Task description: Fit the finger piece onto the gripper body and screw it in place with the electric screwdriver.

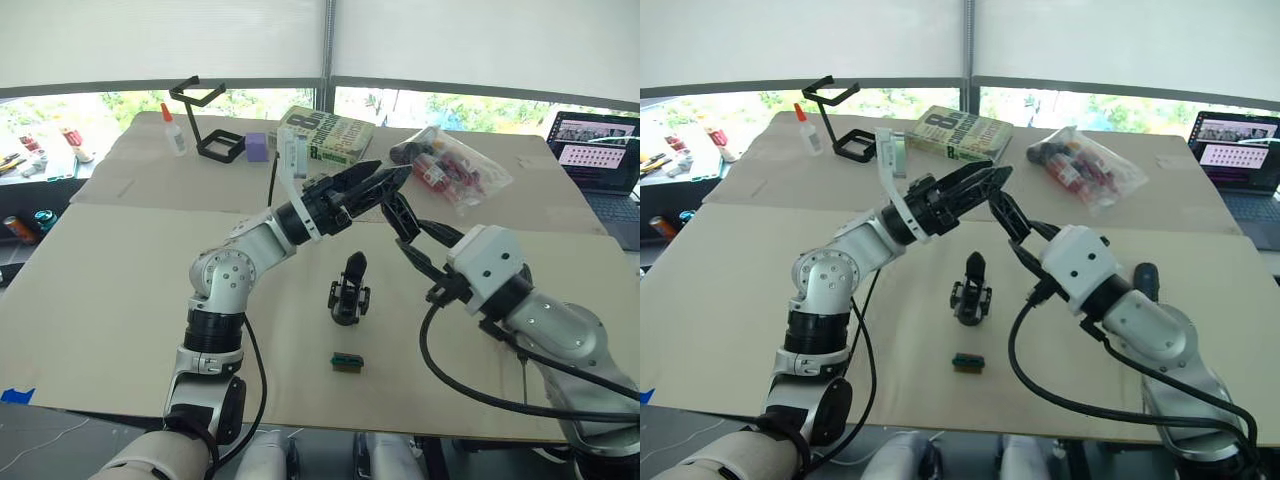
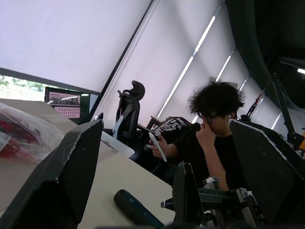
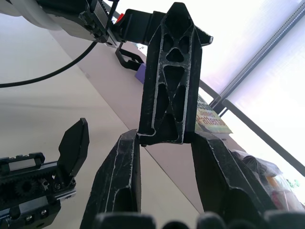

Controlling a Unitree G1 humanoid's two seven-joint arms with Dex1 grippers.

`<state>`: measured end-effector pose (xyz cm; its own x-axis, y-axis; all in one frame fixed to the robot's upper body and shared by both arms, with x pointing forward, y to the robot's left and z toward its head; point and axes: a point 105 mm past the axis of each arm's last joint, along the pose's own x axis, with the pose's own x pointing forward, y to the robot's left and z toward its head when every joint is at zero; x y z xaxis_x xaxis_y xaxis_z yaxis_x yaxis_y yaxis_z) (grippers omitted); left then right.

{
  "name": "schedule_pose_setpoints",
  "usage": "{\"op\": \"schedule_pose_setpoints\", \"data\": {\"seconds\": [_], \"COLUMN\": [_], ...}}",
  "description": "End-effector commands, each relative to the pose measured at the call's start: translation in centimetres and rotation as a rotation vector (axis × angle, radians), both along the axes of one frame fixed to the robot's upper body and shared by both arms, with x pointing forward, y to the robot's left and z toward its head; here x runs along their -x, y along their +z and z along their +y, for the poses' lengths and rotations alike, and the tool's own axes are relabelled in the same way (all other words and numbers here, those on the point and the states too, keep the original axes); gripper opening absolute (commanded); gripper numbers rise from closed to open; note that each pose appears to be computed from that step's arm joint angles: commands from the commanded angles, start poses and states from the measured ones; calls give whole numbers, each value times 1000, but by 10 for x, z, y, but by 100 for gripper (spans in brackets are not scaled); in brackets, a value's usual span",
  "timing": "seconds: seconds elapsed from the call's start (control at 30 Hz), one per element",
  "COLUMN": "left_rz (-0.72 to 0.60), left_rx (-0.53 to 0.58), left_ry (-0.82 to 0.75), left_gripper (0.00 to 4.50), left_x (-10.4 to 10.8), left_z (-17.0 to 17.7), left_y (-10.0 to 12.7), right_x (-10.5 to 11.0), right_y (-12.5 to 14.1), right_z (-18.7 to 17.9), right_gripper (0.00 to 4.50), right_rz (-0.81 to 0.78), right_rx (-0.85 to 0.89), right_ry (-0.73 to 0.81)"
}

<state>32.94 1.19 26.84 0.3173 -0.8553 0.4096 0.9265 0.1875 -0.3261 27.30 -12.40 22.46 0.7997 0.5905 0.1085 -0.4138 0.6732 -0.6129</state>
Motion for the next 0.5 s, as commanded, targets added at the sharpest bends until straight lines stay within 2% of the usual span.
{"op": "schedule_pose_setpoints", "data": {"seconds": [0.03,0.07,0.17,0.23,0.4,0.5], "left_rz": [-55,-54,-42,-39,-56,-58], "left_rx": [31,32,35,29,46,66], "left_ry": [-53,-56,-60,-60,-42,-27], "left_gripper": [450,450,355,265,4,0], "left_x": [12,13,12,12,10,9], "left_z": [-6,-6,-8,-8,-7,-4], "left_y": [15,15,14,12,14,17], "right_x": [2,1,0,-1,-1,0], "right_y": [10,10,10,10,7,3], "right_z": [0,0,1,1,4,4], "right_gripper": [115,115,115,115,115,115], "right_rz": [-48,-48,-47,-41,-14,25], "right_rx": [-2,-3,-1,-1,18,3], "right_ry": [-16,-17,-18,-19,1,11]}}
